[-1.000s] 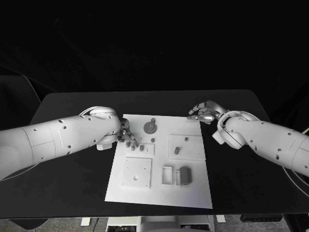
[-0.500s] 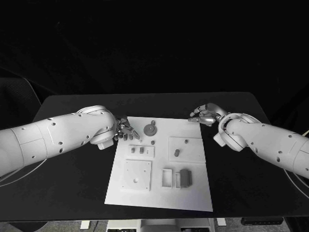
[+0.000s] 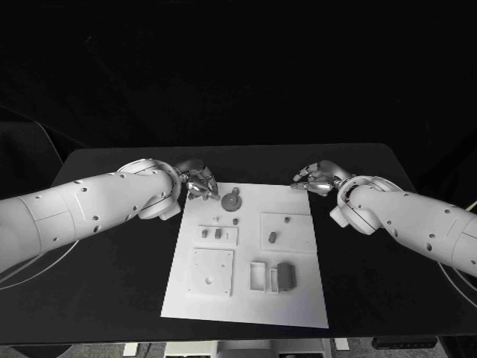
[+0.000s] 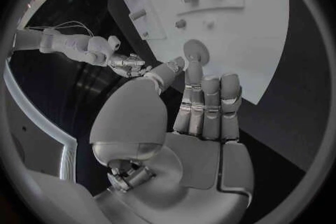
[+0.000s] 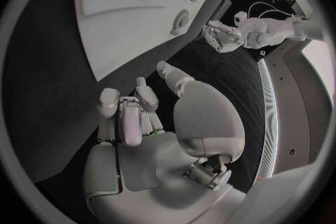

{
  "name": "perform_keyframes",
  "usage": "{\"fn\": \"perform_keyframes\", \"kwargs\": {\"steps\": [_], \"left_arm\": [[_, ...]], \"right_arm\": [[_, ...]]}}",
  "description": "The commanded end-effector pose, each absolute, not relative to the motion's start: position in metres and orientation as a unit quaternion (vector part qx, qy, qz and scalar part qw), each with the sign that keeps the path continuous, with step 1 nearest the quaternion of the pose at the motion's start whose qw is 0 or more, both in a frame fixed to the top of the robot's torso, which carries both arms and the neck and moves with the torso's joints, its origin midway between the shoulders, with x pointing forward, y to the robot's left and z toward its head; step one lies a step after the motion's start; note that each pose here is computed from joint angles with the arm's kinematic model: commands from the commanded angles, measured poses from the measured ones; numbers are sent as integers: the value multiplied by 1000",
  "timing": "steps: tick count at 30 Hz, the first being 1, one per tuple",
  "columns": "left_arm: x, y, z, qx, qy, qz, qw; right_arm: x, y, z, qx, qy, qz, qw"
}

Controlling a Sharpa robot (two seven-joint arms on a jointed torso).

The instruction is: Assemble the parts on the task board

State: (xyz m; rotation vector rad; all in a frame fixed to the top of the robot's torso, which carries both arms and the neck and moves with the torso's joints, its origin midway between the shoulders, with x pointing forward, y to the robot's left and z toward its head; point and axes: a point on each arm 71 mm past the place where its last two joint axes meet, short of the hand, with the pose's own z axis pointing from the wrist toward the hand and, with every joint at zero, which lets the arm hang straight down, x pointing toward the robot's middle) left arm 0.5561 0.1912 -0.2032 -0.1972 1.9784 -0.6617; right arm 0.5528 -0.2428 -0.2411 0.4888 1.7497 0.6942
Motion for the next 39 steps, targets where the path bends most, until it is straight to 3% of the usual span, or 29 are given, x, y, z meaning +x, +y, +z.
{"fn": "perform_keyframes", "kwargs": {"steps": [1, 9, 16, 23, 39], "left_arm": [[566, 189, -193, -66, 785, -314, 529], [572, 172, -189, 59, 759, -295, 577], [559, 147, -201, 185, 760, -278, 557], [550, 126, -204, 221, 749, -298, 548], [540, 115, -227, 253, 773, -297, 500]], "right_arm": [[553, -241, -241, 203, 744, 302, 560], [553, -239, -241, 202, 745, 303, 559], [553, -236, -242, 201, 745, 305, 558], [553, -235, -242, 200, 746, 306, 557], [553, -232, -242, 200, 746, 308, 556]]}}
